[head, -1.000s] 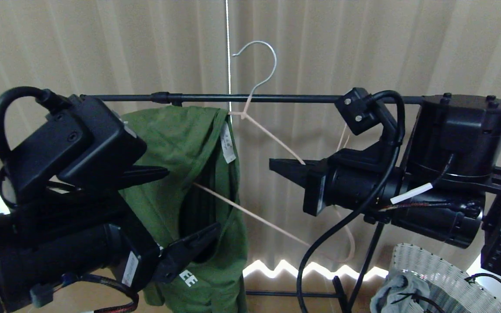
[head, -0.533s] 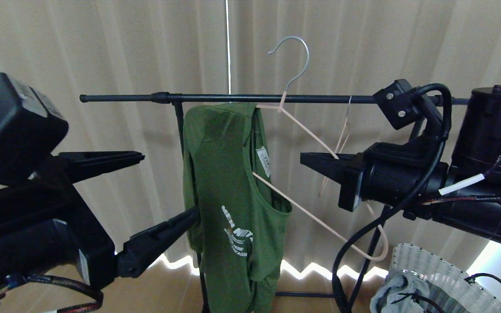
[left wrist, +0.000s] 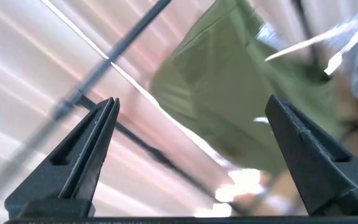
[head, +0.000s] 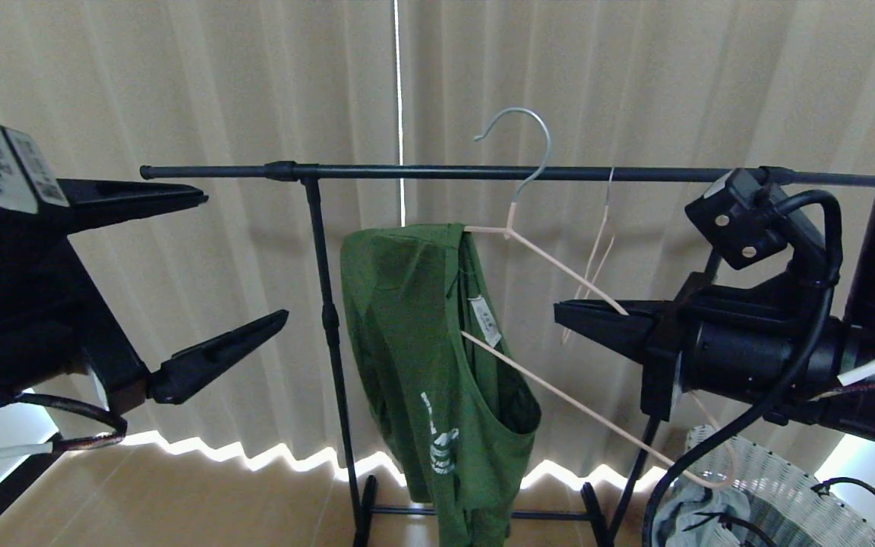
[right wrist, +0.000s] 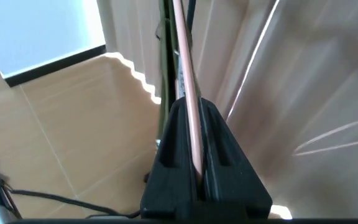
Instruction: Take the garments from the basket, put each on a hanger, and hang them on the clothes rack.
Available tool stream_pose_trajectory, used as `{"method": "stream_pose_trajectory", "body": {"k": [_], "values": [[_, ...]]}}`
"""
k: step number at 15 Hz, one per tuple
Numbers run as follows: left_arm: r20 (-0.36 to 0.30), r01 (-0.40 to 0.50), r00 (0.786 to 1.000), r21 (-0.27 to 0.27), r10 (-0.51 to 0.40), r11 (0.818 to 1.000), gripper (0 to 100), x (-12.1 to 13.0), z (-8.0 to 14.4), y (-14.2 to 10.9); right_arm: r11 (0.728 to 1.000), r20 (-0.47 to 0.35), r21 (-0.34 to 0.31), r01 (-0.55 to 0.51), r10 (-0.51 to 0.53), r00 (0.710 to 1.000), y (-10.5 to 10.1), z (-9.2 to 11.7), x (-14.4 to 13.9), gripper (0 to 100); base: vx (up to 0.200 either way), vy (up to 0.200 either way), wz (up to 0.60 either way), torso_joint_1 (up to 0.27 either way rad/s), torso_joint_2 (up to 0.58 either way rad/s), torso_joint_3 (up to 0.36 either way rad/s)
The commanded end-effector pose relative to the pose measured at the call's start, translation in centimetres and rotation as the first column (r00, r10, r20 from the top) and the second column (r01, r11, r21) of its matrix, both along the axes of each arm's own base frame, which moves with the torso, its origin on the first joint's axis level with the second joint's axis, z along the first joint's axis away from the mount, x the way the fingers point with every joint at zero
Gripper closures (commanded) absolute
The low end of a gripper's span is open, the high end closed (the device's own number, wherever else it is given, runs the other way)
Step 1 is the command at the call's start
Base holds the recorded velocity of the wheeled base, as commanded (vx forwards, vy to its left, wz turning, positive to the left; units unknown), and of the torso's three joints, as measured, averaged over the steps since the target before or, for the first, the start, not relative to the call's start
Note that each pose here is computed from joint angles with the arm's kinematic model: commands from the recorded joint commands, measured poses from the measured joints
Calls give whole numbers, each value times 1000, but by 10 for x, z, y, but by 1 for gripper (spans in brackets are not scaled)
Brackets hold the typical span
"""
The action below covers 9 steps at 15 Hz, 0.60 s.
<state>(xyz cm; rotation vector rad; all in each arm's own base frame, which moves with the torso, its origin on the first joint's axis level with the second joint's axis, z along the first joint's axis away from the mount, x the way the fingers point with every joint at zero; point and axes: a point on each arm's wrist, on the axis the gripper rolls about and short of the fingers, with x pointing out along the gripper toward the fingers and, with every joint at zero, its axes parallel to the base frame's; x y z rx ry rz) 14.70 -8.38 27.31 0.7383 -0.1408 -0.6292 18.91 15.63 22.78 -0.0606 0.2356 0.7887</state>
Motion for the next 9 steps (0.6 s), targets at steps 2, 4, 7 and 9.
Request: {"method": "stream_pose_trajectory", "body": {"k": [2, 4, 7, 9], "values": [[-22, 30, 999, 63, -28, 998, 0, 23, -7, -9, 999, 2, 12, -37, 37, 999, -2, 1, -5, 100, 0, 0, 0, 0, 0, 0], [-60, 97, 994, 111, -91, 989, 0, 36, -18, -30, 997, -2, 17, -81, 81, 997, -1, 0, -10, 100, 0, 0, 0, 0, 0, 0], [-63, 147, 988, 121, -141, 982, 0, 50, -15, -53, 992, -3, 18, -123, 123, 992, 6, 0, -16, 100, 0, 0, 0, 0, 0, 0], [-70, 149, 988, 128, -141, 981, 0, 63, -16, -62, 989, -8, 18, -147, 147, 989, 10, -2, -18, 100, 0, 0, 0, 0, 0, 0]]}}
